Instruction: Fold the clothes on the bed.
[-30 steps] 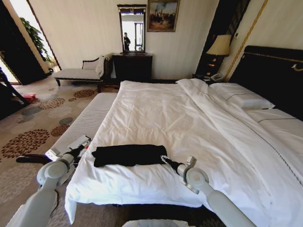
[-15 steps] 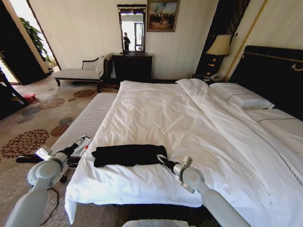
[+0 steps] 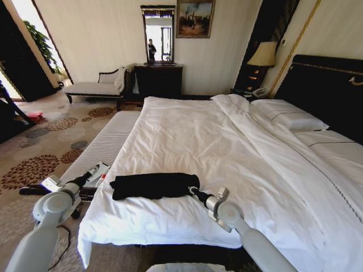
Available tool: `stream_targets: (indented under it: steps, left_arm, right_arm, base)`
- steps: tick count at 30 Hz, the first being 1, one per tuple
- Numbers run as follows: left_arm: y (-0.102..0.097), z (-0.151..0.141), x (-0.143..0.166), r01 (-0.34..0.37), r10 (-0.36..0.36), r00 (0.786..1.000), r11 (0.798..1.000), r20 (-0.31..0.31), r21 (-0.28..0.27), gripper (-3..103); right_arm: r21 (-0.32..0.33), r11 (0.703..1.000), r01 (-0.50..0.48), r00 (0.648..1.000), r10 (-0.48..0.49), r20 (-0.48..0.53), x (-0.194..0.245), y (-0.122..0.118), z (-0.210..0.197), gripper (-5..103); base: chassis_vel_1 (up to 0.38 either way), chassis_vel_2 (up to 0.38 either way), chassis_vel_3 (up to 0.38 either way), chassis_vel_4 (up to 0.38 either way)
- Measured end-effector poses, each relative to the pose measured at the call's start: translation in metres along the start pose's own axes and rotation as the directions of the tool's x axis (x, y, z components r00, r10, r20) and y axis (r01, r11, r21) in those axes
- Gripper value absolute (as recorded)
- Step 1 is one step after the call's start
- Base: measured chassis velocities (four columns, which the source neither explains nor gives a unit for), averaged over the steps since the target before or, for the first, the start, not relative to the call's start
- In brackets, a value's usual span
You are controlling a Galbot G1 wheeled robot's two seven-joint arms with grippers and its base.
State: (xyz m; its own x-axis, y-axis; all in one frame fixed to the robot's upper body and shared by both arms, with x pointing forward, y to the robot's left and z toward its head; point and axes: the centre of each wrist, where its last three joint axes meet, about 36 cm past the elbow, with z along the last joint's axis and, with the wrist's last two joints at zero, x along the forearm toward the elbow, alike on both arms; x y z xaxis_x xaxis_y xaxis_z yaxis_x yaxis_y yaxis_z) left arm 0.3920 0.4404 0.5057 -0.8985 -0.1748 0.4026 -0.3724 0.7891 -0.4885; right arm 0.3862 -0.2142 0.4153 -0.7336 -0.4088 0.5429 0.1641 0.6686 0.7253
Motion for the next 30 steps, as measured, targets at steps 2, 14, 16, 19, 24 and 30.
stream_targets:
  steps: [2, 14, 16, 19, 24, 30]
  left_arm:
    - [0.001, -0.006, 0.000, 0.001, -0.001, 1.000, 1.000, 0.007, -0.003, 100]
    - [-0.003, -0.046, -0.010, -0.014, 0.012, 0.996, 1.000, 0.091, 0.028, 100]
    - [-0.004, -0.048, -0.010, -0.016, 0.013, 0.995, 0.999, 0.094, 0.029, 100]
    - [-0.006, -0.050, -0.010, -0.017, 0.015, 0.995, 0.999, 0.095, 0.026, 100]
    - [-0.004, -0.050, -0.012, -0.008, 0.005, 0.996, 1.000, 0.093, 0.025, 100]
    - [0.004, -0.050, -0.013, 0.004, -0.010, 0.994, 0.998, 0.112, 0.057, 100]
  right_arm:
    - [0.006, 1.000, -0.007, 1.000, 0.007, 0.017, 0.001, -0.002, -0.009, 2]
    - [0.028, 1.000, -0.006, 0.995, 0.004, 0.096, 0.038, 0.002, -0.041, 2]
    - [0.029, 1.000, -0.009, 0.995, 0.006, 0.095, 0.039, 0.002, -0.039, 2]
    - [0.027, 0.999, -0.020, 0.995, 0.018, 0.096, 0.035, -0.002, -0.026, 2]
    - [0.025, 1.000, -0.019, 0.994, 0.017, 0.109, 0.039, -0.002, -0.022, 2]
    - [0.035, 0.999, -0.016, 0.985, 0.010, 0.171, 0.045, 0.002, -0.052, 2]
  base:
    - [0.000, 0.000, 0.000, 0.000]
    - [0.000, 0.000, 0.000, 0.000]
    - [0.000, 0.000, 0.000, 0.000]
    - [0.000, 0.000, 0.000, 0.000]
    - [0.000, 0.000, 0.000, 0.000]
    - [0.000, 0.000, 0.000, 0.000]
